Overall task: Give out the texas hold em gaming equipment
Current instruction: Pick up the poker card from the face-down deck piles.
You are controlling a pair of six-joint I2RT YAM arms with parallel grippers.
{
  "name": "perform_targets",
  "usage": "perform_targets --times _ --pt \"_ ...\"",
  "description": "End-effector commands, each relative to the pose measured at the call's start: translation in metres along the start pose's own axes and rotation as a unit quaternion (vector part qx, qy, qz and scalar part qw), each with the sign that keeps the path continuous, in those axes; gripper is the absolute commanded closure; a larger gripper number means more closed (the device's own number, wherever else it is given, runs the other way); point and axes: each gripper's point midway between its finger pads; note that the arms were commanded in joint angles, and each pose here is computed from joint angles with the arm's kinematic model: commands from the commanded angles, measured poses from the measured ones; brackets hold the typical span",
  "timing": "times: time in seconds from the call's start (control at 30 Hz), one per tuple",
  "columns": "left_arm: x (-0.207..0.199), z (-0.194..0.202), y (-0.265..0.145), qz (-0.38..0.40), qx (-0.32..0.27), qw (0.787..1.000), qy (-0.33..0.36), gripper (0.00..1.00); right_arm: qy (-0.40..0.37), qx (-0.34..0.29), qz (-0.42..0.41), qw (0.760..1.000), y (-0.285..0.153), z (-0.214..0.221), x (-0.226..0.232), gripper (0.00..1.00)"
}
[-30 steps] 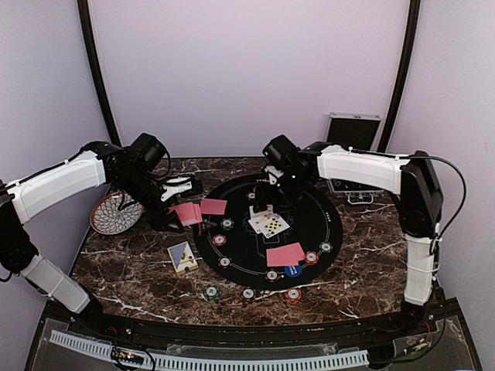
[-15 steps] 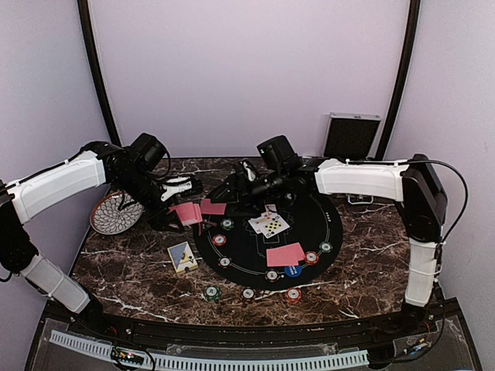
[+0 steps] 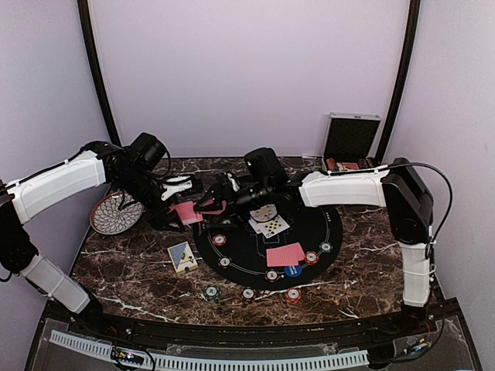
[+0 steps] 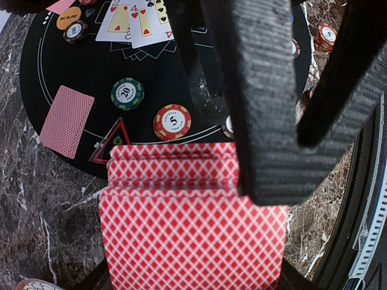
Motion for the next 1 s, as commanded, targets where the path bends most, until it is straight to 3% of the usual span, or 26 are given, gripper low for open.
perform_targets --times 0.0,0.67,0.97 --pt "0.004 -0.015 -0.012 -0.009 -0.029 1.000 0.003 1.00 -0.014 0.002 -0.036 0.999 0.010 -0.004 0.017 0.15" --pt "0.004 -0.018 -0.012 -0.004 -0.032 0.999 0.002 1.00 0.005 0.021 -0.073 0.997 0.055 -0.014 0.020 0.16" --pt "0.002 -0.016 -0.012 -0.005 -0.032 0.999 0.004 1.00 0.031 0.031 -0.049 0.998 0.054 -0.011 -0.008 0.21"
Point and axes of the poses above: each gripper's point midway between its finger pads, its own y axis out along the fingers, its own x axis along the line the jaws close on, z = x × y, and after that the axes turned 5 degrees about -y, right-handed
